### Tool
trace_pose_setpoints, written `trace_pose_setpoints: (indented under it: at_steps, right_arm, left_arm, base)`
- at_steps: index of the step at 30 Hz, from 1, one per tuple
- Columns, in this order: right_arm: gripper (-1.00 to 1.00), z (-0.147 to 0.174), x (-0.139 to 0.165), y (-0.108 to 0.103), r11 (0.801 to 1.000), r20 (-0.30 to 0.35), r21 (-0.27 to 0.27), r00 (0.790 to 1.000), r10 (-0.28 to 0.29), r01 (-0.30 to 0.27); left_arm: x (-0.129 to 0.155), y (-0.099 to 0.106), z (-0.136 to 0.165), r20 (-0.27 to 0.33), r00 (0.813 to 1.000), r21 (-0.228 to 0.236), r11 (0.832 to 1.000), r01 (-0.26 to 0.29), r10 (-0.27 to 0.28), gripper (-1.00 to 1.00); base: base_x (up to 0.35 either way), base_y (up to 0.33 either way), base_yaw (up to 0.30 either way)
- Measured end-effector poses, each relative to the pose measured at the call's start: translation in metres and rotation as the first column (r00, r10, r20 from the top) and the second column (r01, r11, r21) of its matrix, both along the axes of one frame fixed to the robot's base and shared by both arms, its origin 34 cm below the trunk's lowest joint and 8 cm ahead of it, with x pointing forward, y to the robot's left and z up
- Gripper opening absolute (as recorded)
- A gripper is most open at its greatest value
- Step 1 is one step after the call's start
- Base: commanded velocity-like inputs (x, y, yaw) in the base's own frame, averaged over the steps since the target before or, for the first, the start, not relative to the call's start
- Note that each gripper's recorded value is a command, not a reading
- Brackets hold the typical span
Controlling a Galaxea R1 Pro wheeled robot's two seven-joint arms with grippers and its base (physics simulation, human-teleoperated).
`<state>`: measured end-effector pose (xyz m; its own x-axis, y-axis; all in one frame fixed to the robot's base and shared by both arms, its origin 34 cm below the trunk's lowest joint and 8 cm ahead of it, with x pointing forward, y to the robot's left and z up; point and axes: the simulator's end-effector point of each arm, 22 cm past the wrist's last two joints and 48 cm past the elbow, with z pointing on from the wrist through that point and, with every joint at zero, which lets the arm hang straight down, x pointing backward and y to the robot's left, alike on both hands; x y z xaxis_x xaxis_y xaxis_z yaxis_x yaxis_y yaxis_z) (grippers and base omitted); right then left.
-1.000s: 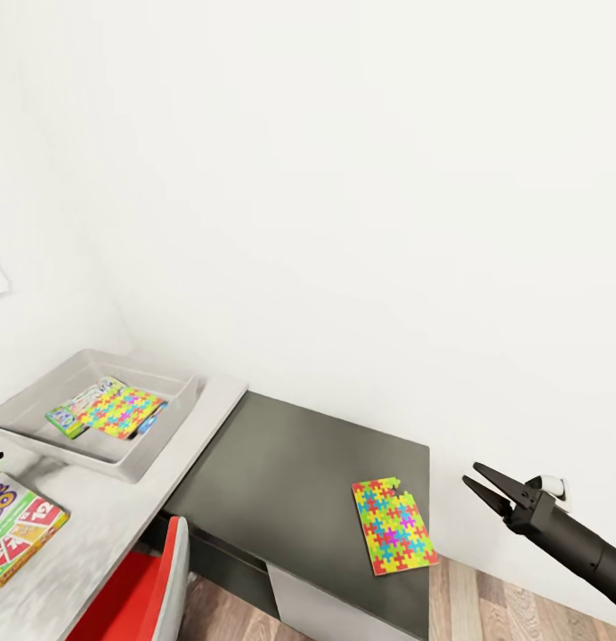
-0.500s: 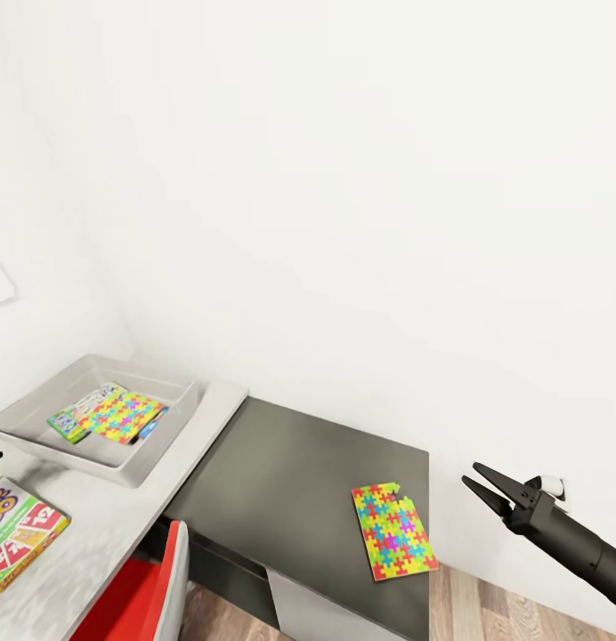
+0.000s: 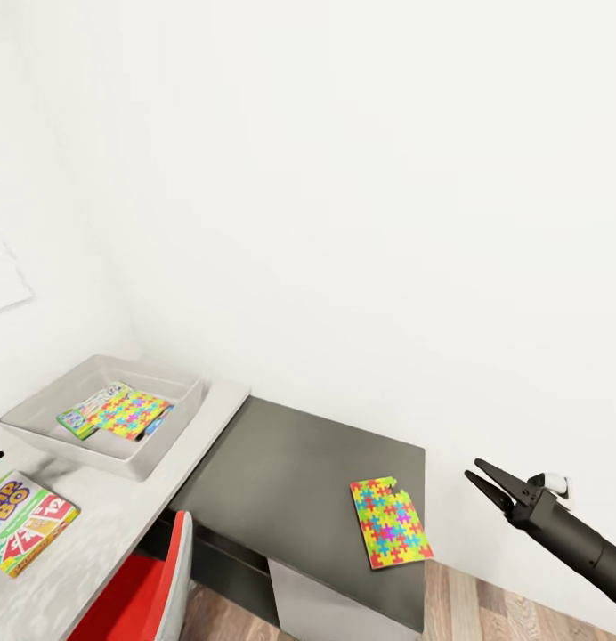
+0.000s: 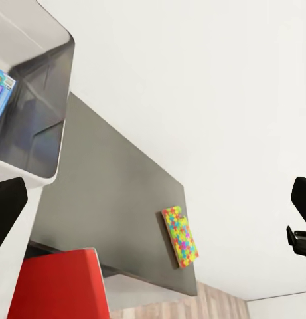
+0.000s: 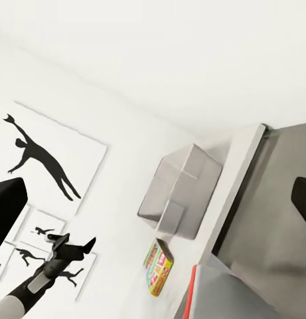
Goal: Put all the toys in the child's room - the three board games (two on the bed and one on the table), the two jigsaw puzzles on the table, and the tennis ball on the table - inside the toy box on the table in the child's room.
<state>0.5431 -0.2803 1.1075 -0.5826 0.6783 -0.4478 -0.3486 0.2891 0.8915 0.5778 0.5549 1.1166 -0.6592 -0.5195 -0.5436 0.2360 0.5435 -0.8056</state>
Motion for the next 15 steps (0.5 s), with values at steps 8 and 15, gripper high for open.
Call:
trace_pose_setpoints:
  at_steps: [8, 15]
  right_arm:
    - [1.00, 0.006, -0.001, 0.000, 1.000, 0.017, -0.001, 1.000, -0.003, 0.003]
    - [1.00, 0.010, -0.002, 0.000, 1.000, 0.027, -0.002, 1.000, -0.002, 0.003]
  left_arm:
    - [-0.002, 0.000, 0.006, 0.012, 1.000, 0.001, 1.000, 0.000, 0.000, 1.00]
    - [-0.003, 0.000, 0.011, 0.023, 1.000, 0.002, 1.000, 0.000, 0.000, 1.00]
  base:
    - [-0.003, 0.000, -0.009]
    - [-0.038, 0.000, -0.133]
